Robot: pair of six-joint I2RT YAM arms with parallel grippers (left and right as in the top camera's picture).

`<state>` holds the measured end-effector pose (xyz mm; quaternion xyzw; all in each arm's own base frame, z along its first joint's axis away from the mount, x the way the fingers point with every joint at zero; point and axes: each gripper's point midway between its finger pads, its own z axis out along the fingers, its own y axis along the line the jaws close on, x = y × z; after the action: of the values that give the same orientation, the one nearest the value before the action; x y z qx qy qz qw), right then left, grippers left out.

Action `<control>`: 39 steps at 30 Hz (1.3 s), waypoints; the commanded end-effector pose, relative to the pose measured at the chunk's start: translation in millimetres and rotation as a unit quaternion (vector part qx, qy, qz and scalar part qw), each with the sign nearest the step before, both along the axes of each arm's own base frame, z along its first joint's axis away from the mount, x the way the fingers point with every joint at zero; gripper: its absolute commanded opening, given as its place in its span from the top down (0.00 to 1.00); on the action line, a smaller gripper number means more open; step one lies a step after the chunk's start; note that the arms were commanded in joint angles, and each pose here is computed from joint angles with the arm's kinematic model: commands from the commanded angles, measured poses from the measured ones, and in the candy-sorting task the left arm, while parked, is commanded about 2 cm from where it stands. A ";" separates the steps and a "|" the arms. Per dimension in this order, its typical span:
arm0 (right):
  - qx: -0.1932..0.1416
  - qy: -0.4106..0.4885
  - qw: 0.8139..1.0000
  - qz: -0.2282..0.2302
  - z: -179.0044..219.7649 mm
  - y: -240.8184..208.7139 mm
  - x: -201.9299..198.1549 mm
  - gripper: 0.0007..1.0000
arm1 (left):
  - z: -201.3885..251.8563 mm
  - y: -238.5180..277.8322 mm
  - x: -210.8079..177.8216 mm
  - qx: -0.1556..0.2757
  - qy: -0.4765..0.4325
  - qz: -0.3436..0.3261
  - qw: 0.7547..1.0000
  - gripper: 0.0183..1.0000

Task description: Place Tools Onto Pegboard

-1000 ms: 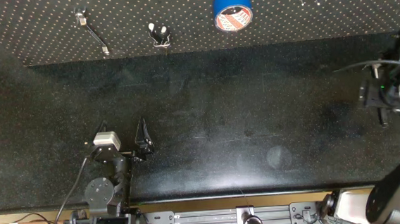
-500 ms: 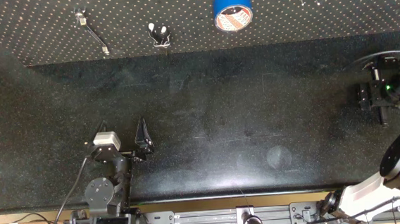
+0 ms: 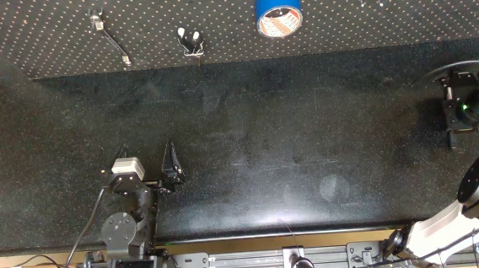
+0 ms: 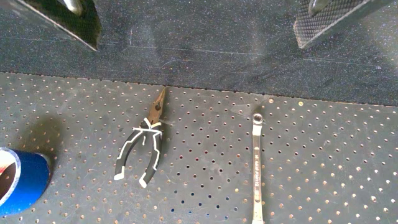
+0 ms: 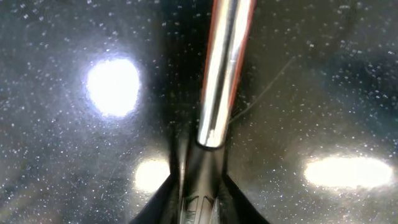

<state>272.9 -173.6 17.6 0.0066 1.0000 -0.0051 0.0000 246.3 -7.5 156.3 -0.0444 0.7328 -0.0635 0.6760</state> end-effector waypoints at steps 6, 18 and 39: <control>0.000 -0.105 0.994 -0.034 40.8 2.8 29.0 0.92 | -1.0 -2.6 -0.5 0.006 0.001 -0.007 1.000 0.00; 0.056 -0.422 0.898 0.109 230.8 178.0 94.9 0.93 | -0.9 -2.6 -0.5 0.006 0.001 -0.007 1.000 0.00; 0.073 -0.377 0.920 0.076 162.5 196.0 150.6 0.77 | -0.9 -2.6 -0.5 0.006 0.001 -0.007 1.000 0.00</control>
<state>421.5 21.4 186.1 -0.0858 0.9162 0.0682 0.3855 246.3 -7.5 156.3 -0.0444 0.7328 -0.0635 0.6760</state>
